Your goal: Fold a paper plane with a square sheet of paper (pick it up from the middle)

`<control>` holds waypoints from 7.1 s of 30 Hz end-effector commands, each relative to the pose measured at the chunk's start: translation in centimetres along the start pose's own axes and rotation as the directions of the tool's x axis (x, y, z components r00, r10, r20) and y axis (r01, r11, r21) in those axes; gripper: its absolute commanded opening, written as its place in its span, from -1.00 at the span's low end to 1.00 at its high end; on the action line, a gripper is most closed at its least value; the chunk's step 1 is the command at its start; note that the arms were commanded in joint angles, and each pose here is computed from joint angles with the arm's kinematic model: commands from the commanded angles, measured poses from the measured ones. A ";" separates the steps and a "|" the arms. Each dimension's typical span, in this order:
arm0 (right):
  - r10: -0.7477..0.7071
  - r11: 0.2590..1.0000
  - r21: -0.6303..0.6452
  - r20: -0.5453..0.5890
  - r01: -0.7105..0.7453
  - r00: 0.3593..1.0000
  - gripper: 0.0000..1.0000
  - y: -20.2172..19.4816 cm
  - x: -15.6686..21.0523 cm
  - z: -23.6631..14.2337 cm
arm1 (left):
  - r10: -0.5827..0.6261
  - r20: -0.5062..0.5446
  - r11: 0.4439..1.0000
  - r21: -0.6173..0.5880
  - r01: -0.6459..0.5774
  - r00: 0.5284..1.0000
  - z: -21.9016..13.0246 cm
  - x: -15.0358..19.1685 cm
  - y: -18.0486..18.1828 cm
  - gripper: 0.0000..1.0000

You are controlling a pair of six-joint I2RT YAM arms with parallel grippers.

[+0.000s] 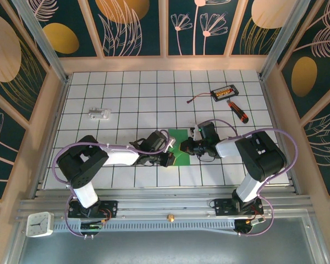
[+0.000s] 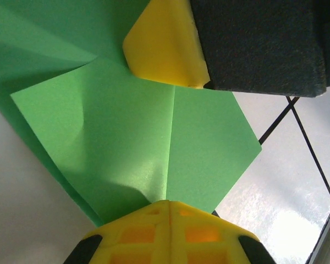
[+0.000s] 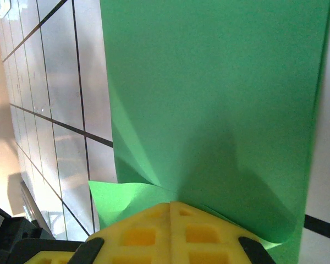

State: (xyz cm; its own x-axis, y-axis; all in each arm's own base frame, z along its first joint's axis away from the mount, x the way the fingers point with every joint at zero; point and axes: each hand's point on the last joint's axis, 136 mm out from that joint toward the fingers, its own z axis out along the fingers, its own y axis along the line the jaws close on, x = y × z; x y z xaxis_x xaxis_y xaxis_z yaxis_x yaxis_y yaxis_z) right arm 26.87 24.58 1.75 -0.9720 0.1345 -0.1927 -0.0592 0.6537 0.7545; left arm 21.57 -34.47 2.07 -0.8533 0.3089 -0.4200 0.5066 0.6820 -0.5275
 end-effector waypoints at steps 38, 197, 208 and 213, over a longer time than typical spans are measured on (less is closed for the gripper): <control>0.070 0.985 0.159 -0.053 -0.060 0.996 -1.00 -4.8 2.2 0.3 | -0.027 0.045 0.994 0.104 0.022 0.999 1.1 -2.1 -0.7 -1.00; 0.125 0.980 0.155 -0.005 -0.123 0.992 -1.00 -4.3 -0.9 -0.5 | -0.140 -0.319 0.980 -0.181 0.085 0.937 0.3 9.2 7.2 -1.00; 0.139 0.970 0.194 0.056 -0.148 0.989 -1.00 -6.6 -3.5 -1.8 | -0.146 -0.320 0.979 -0.184 0.090 0.936 0.3 9.5 7.3 -1.00; 0.160 0.968 0.178 0.105 -0.177 0.981 -1.00 -7.4 -5.6 -3.2 | -0.138 -0.294 0.983 -0.154 0.096 0.946 0.2 8.4 6.5 -1.00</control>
State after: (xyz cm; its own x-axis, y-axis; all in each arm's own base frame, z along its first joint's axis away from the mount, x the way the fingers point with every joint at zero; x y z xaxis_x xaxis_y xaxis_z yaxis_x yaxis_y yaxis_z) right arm 30.43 20.62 1.60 -0.9679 0.2335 -0.0933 0.0841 0.6504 0.7550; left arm 20.65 -34.02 1.05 -0.8673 0.3692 -0.3341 0.4975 0.6180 -0.6087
